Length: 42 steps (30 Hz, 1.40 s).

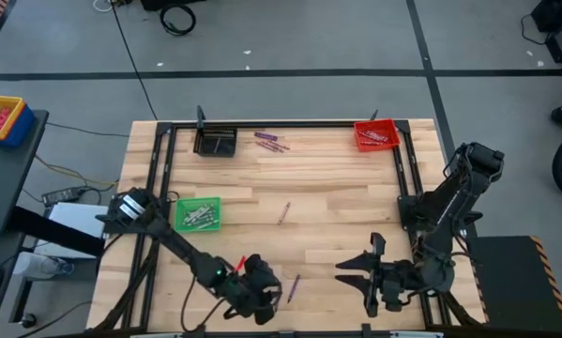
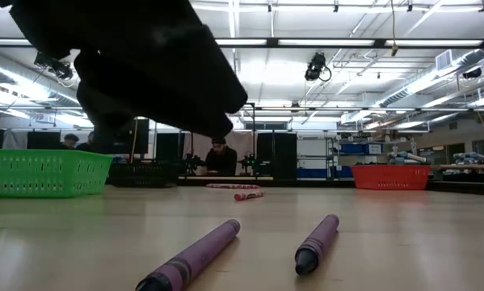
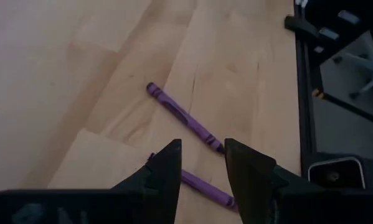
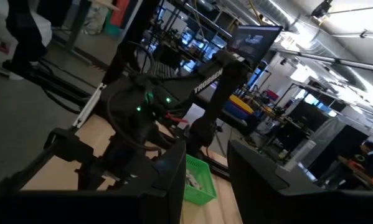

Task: Sort crayons
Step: Put the violet crayon into the black bin

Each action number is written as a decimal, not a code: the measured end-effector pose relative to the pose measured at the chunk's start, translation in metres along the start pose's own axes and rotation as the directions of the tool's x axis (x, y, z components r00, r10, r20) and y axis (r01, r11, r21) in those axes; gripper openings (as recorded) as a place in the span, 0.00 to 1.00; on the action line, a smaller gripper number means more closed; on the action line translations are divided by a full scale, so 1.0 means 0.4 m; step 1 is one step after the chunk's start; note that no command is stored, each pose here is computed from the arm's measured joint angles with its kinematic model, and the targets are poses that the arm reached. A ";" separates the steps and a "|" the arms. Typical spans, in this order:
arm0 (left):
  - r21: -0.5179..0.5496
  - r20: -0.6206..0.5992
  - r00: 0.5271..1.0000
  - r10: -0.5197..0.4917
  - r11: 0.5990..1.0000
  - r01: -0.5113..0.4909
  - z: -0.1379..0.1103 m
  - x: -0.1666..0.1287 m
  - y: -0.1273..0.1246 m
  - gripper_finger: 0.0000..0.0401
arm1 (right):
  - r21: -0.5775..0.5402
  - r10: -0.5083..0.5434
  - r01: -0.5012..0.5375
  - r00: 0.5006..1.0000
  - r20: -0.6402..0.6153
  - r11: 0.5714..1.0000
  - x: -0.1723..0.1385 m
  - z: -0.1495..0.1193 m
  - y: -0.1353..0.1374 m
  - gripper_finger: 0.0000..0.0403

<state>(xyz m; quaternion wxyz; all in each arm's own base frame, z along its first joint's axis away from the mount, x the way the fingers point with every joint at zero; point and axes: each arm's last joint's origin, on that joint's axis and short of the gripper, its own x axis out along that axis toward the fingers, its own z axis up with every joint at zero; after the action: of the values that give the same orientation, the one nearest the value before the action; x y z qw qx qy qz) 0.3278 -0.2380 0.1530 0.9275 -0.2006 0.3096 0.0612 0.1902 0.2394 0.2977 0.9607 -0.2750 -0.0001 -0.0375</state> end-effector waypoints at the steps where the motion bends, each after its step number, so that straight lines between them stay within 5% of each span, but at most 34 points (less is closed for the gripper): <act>1: -0.007 0.009 1.000 0.007 1.000 -0.007 -0.001 -0.001 -0.001 0.33 | 0.000 0.000 0.000 1.000 0.000 1.000 0.000 0.000 0.000 0.31; 8: -0.079 0.014 0.997 0.070 0.995 -0.068 -0.033 0.008 0.004 0.34 | -0.002 -0.012 0.012 1.000 -0.008 1.000 0.009 -0.003 -0.005 0.31; 18: -0.089 0.016 0.997 0.073 0.993 -0.071 -0.061 0.049 0.013 0.55 | -0.011 -0.064 0.063 0.997 -0.043 0.998 0.047 -0.020 -0.028 0.31; 42: 0.125 0.030 0.996 0.087 0.988 -0.091 -0.121 0.071 0.007 0.57 | -0.043 -0.170 0.166 0.979 -0.117 0.985 0.125 -0.062 -0.086 0.31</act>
<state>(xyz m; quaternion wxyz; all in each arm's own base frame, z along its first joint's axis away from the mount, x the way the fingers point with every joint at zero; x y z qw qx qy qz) 0.3233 -0.2555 0.0998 0.9384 -0.1267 0.3100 0.0853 0.2371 0.1934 0.2960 0.9477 -0.2871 0.0353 -0.1349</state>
